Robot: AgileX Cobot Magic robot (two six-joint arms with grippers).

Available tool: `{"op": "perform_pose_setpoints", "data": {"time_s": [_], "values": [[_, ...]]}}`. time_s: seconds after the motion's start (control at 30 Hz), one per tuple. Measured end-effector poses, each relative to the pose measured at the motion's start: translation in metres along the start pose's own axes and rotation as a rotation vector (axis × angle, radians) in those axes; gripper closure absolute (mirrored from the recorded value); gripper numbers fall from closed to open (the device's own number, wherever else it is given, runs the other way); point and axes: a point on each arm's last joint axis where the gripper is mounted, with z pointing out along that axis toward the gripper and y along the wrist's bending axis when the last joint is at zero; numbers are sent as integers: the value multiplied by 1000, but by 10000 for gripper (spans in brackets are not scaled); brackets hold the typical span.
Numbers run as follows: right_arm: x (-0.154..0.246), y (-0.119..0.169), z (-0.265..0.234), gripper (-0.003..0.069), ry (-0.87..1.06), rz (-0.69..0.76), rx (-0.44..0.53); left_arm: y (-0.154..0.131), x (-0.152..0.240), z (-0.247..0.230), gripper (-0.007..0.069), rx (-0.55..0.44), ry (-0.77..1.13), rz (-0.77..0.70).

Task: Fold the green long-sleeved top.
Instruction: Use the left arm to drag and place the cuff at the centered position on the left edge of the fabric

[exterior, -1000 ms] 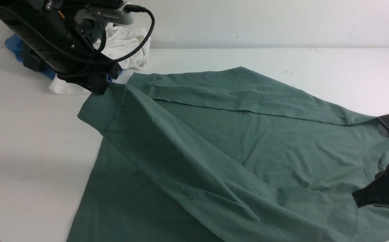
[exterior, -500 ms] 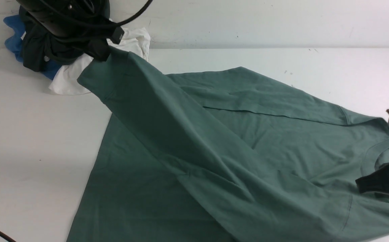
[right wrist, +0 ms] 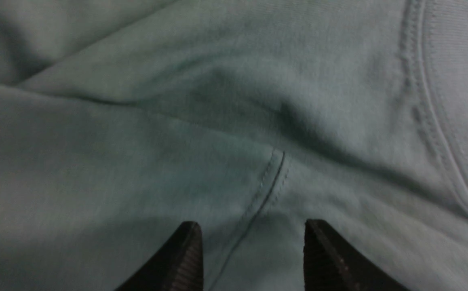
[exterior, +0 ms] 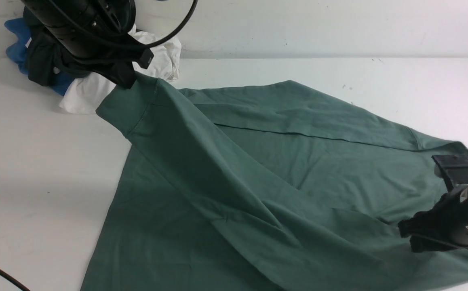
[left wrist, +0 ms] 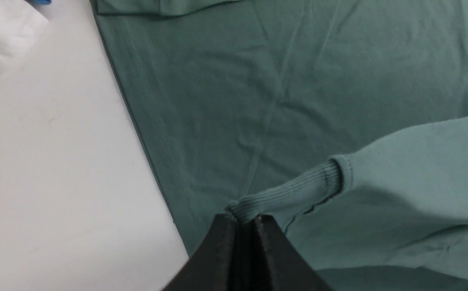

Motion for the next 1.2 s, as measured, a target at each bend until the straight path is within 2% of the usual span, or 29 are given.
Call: {"op": "perform_pose_setpoints", "data": {"time_s": [0.17,0.27,0.37,0.43,0.57,0.8,0.87,1.03,1.2], "values": [[-6,0,10,327,-37,49,-2,0,0,1,602,0,3,0],[-8,0,10,359,-46,51,1,0,0,1,602,0,3,0],[-8,0,11,419,-46,46,4,0,0,1,602,0,3,0],[-8,-1,11,524,-46,42,8,0,0,1,602,1,3,-1],[-6,-1,8,641,-30,35,16,0,0,1,602,1,4,-1],[2,-8,-27,659,-31,1,82,0,0,1,602,3,4,-1],[7,-12,-49,659,-49,-10,128,0,-1,1,602,3,-8,-2],[11,-18,-65,659,-67,-9,189,2,-5,9,602,1,-34,-8],[11,-20,-65,659,-70,9,212,9,-8,45,602,7,9,-22]]}}
